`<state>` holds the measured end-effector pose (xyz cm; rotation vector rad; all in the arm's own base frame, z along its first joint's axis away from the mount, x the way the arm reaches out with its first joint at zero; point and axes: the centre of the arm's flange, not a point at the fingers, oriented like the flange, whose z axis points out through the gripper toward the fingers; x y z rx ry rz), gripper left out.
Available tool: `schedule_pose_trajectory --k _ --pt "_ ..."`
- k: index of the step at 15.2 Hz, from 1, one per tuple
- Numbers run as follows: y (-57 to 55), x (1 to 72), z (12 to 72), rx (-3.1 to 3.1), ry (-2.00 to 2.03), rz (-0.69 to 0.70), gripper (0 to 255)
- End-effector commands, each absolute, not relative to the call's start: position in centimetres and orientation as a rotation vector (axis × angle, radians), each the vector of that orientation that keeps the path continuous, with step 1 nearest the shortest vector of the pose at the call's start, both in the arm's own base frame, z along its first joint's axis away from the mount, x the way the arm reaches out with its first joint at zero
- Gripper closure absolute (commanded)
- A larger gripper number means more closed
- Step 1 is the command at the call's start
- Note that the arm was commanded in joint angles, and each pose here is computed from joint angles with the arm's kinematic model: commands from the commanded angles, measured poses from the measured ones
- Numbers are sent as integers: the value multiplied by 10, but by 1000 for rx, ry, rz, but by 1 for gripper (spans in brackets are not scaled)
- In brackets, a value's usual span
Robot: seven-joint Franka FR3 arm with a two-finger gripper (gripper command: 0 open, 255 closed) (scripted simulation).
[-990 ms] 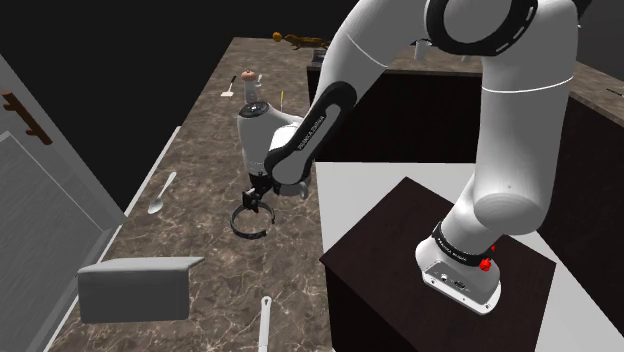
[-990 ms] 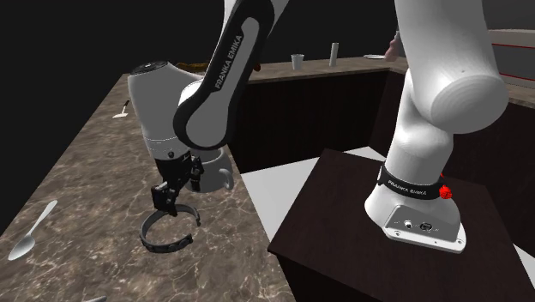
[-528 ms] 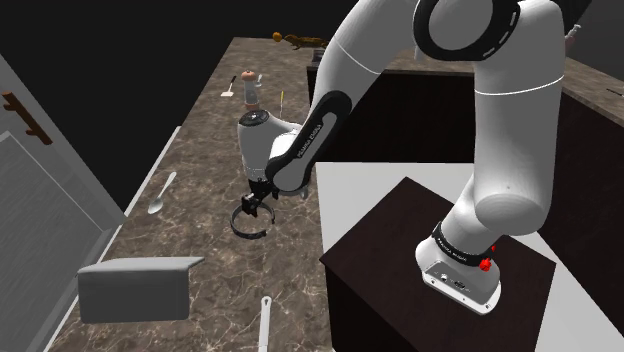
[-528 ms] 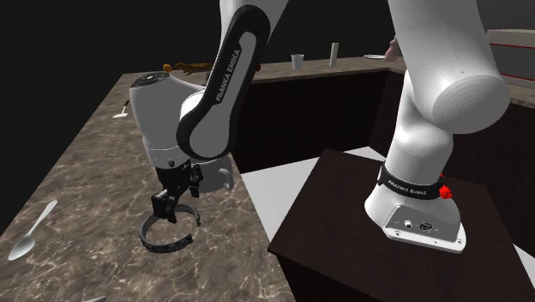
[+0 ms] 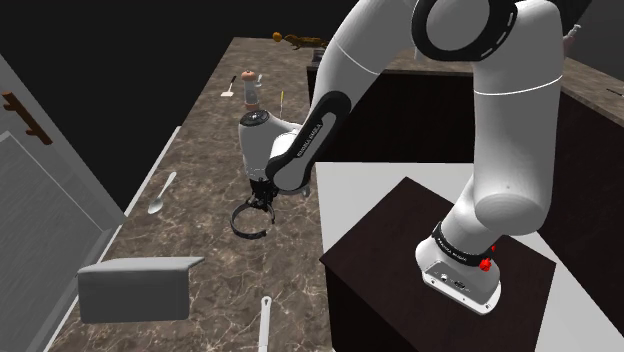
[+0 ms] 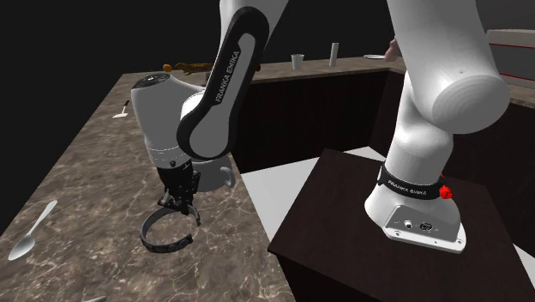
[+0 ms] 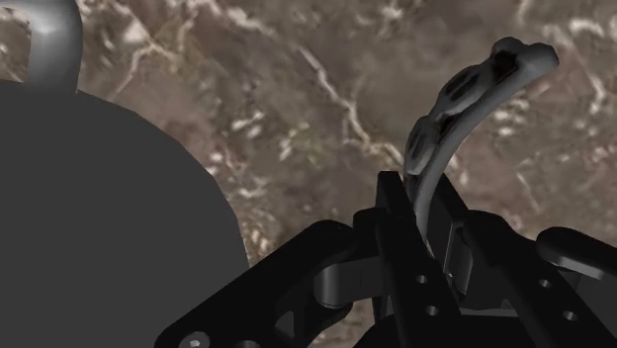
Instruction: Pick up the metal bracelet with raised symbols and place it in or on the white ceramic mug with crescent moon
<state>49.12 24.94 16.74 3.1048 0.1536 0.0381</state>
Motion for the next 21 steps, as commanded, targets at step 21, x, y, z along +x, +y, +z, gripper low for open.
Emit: schedule_pose_trajectory --k 21 --pt "249 489 246 3104 152 36 255"
